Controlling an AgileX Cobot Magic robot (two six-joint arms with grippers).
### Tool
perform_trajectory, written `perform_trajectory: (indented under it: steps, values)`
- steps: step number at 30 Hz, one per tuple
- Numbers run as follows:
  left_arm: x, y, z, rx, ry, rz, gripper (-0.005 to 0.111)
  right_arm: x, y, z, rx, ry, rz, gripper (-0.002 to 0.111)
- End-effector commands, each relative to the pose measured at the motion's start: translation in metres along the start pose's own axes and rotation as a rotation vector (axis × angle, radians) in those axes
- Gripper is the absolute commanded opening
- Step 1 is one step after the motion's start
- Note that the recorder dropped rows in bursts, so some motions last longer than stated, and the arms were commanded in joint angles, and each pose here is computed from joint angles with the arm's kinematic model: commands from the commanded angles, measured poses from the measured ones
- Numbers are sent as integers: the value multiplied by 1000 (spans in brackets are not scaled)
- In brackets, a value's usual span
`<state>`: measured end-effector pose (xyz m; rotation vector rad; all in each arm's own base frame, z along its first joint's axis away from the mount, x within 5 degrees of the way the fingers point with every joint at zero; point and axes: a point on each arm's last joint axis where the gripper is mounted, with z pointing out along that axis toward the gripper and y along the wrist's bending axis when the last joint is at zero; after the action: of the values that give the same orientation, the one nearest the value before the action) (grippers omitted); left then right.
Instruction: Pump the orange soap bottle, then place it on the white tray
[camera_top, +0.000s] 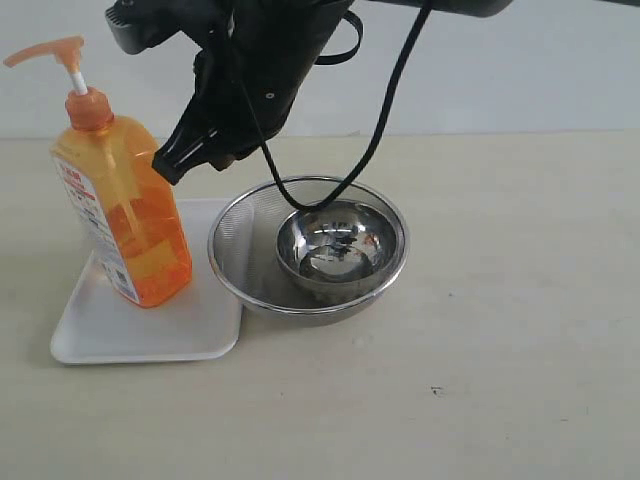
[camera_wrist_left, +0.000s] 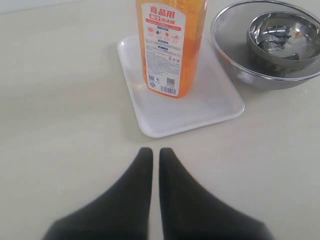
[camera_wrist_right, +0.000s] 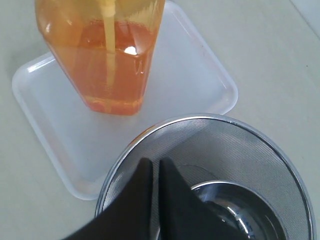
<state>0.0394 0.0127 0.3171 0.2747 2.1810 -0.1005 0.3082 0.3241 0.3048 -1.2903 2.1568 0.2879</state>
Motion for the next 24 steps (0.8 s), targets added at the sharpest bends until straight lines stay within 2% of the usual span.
perform_trajectory:
  steps: [1, 24]
  values:
    - [0, 1, 0, -3, -10, -7, 5, -2, -2, -8, 10, -12, -1, 0]
    - [0, 1, 0, -3, -10, -7, 5, -2, -1, -8, 4, -20, 12, 0]
